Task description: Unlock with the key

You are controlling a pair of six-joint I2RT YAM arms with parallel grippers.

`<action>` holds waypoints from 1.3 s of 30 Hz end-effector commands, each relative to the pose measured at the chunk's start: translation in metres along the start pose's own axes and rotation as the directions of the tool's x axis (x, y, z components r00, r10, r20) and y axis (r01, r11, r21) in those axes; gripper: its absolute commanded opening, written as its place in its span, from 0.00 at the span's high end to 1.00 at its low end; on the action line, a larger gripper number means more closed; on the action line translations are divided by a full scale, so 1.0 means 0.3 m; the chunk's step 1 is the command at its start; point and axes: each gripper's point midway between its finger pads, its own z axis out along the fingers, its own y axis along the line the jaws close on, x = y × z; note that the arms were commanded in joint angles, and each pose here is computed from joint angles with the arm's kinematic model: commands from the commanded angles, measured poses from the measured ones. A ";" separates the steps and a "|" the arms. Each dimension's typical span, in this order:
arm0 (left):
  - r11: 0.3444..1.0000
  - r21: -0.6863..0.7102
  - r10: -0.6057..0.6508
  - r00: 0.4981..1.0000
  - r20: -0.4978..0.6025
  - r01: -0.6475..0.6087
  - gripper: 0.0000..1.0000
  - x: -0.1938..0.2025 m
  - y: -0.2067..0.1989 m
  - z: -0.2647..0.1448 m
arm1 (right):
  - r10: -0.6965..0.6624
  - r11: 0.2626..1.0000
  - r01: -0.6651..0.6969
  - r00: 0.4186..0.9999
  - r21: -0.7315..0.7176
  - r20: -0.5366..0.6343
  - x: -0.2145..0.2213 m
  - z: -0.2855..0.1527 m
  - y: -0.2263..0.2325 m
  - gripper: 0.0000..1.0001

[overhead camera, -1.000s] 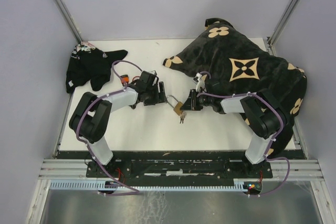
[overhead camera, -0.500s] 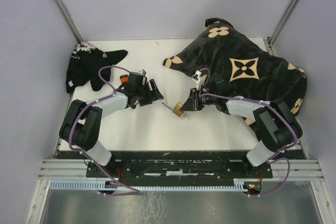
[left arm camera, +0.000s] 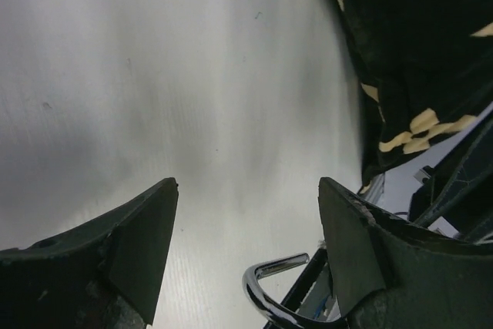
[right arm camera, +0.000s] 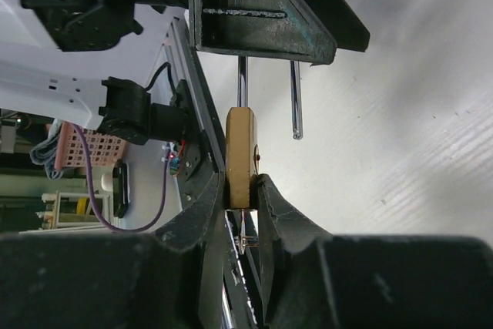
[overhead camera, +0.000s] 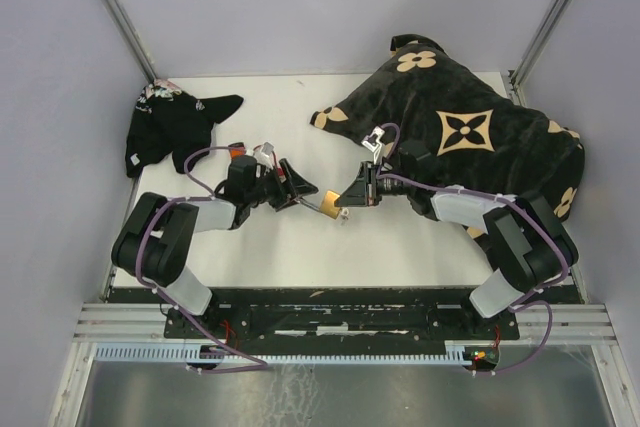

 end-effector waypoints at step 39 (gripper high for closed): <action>0.990 -0.030 -0.141 0.990 -0.006 0.141 0.46 0.012 0.129 0.077 | -0.017 0.965 -0.011 0.995 0.262 0.103 -0.008 -0.009 -0.300 0.98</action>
